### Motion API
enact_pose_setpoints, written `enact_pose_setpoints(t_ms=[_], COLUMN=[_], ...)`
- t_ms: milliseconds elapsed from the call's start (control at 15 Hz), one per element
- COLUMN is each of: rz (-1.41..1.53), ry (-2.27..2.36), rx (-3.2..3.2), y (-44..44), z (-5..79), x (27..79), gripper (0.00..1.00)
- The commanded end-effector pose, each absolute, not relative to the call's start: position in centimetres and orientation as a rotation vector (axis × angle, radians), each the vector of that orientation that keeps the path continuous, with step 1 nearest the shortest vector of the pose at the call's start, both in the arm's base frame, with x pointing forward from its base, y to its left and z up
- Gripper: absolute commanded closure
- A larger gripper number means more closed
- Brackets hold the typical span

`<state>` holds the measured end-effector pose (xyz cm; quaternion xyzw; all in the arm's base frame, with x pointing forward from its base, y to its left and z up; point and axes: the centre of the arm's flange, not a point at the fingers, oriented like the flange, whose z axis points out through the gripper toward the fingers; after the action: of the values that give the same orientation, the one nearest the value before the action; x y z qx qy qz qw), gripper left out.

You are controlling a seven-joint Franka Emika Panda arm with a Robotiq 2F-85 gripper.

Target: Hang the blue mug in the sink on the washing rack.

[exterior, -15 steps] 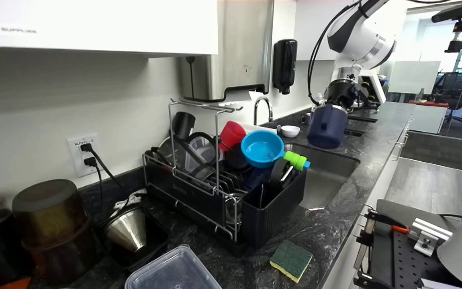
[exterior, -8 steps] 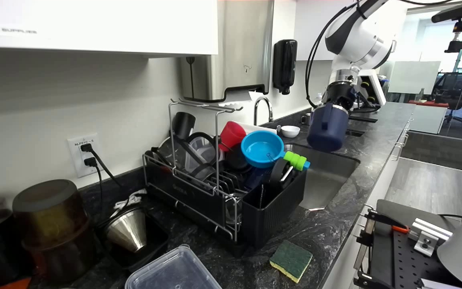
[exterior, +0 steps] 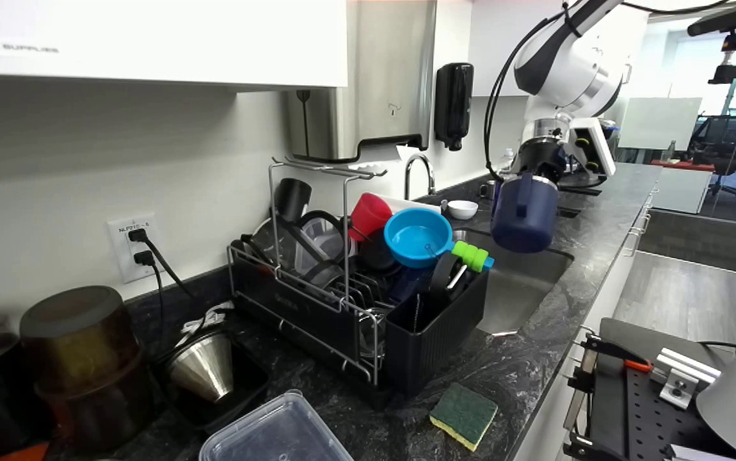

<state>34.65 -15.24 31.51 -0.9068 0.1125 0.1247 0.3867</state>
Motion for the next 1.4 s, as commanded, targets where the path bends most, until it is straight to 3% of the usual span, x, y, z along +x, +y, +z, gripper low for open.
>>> enact_pose_setpoints(t_ms=[0, 333, 400, 1333], rz=[0.317, 0.316, 0.316, 0.334], ry=[0.286, 0.286, 0.286, 0.112], rx=[-2.309, -2.309, -2.309, -2.170], y=[-15.2, -15.2, -15.2, -6.7], z=[31.5, 31.5, 31.5, 36.2], x=[34.7, 34.7, 34.7, 35.1], gripper=[0.94, 0.94, 0.98, 0.98])
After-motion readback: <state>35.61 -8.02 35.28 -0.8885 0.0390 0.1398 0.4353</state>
